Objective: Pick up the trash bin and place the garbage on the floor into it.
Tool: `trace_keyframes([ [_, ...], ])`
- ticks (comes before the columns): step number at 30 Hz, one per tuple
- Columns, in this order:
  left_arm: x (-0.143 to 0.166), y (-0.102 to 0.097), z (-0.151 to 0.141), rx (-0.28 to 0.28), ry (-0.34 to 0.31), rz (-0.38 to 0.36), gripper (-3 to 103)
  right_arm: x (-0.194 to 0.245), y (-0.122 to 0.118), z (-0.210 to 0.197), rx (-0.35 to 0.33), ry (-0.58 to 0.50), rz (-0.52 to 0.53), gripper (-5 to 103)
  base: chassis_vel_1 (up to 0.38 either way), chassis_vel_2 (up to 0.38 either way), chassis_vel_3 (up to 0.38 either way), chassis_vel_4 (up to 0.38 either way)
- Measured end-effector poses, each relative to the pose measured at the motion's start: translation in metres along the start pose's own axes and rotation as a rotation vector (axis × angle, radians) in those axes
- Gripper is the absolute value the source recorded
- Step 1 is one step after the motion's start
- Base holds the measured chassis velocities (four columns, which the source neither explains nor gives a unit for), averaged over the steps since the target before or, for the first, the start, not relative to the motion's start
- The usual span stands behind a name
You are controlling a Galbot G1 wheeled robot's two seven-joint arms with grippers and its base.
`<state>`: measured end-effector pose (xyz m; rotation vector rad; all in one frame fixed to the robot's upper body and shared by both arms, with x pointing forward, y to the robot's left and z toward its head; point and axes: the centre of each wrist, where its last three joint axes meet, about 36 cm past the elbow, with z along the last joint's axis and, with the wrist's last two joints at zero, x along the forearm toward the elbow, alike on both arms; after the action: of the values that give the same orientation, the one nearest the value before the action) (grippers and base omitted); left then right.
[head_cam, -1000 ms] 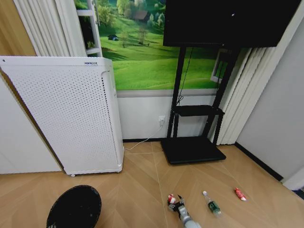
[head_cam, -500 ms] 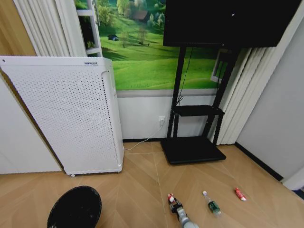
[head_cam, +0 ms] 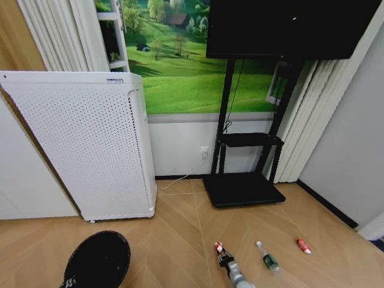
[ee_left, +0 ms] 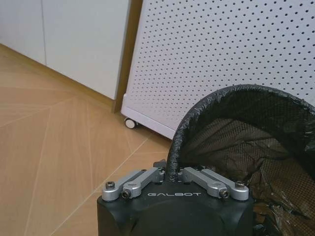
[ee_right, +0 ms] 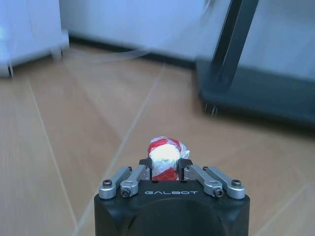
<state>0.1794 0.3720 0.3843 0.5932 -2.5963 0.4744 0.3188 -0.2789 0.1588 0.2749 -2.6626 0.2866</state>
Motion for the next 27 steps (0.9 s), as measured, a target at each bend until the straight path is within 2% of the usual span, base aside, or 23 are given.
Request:
trace_keyframes([
  [1,-0.005,-0.007,-0.004,-0.003,-0.008,0.009,3,0.01,-0.008,-0.013,-0.018,-0.054,0.003,25,0.0,0.0,0.0,0.0],
  [2,-0.005,-0.007,-0.004,-0.003,-0.008,0.009,3,0.01,-0.008,-0.013,-0.018,-0.054,0.003,25,0.0,0.0,0.0,0.0],
  [4,-0.014,-0.026,-0.012,0.007,-0.011,0.046,3,0.036,-0.026,-0.04,-0.052,-0.145,0.019,25,0.0,0.0,0.0,0.0],
  [6,-0.019,-0.033,-0.013,0.004,-0.012,0.065,3,0.047,-0.031,-0.052,-0.066,-0.179,0.009,25,0.0,0.0,0.0,0.0],
  [7,-0.028,-0.041,-0.015,-0.004,-0.012,0.093,3,0.064,-0.035,-0.07,-0.079,-0.232,-0.02,25,0.0,0.0,0.0,0.0],
  [8,-0.028,-0.041,-0.015,-0.004,-0.012,0.093,3,0.064,-0.035,-0.07,-0.079,-0.232,-0.02,25,0.0,0.0,0.0,0.0],
  [11,-0.056,-0.058,-0.023,-0.042,-0.016,0.203,3,0.099,-0.031,-0.103,-0.073,-0.324,-0.131,25,0.0,0.0,0.0,0.0],
  [12,-0.056,-0.058,-0.023,-0.042,-0.016,0.203,3,0.099,-0.031,-0.103,-0.073,-0.324,-0.131,25,0.0,0.0,0.0,0.0],
  [14,-0.085,-0.075,-0.026,-0.082,-0.007,0.318,3,0.117,-0.017,-0.118,-0.081,-0.365,-0.211,25,0.0,0.0,0.0,0.0],
  [17,-0.094,-0.081,-0.023,-0.092,0.007,0.355,3,0.121,-0.01,-0.122,-0.086,-0.38,-0.239,25,0.0,0.0,0.0,0.0],
  [19,-0.114,-0.091,-0.009,-0.116,0.055,0.422,3,0.124,0.013,-0.132,-0.104,-0.41,-0.322,25,0.0,0.0,0.0,0.0],
  [22,-0.118,-0.094,-0.001,-0.112,0.084,0.438,3,0.122,0.023,-0.137,-0.106,-0.424,-0.363,25,0.0,0.0,0.0,0.0],
  [25,-0.111,-0.115,0.015,-0.041,0.211,0.442,3,0.12,0.032,-0.144,-0.098,-0.444,-0.434,25,0.0,0.0,0.0,0.0],
  [27,-0.108,-0.12,0.016,-0.026,0.234,0.439,3,0.12,0.031,-0.145,-0.097,-0.451,-0.447,25,0.0,0.0,0.0,0.0],
])
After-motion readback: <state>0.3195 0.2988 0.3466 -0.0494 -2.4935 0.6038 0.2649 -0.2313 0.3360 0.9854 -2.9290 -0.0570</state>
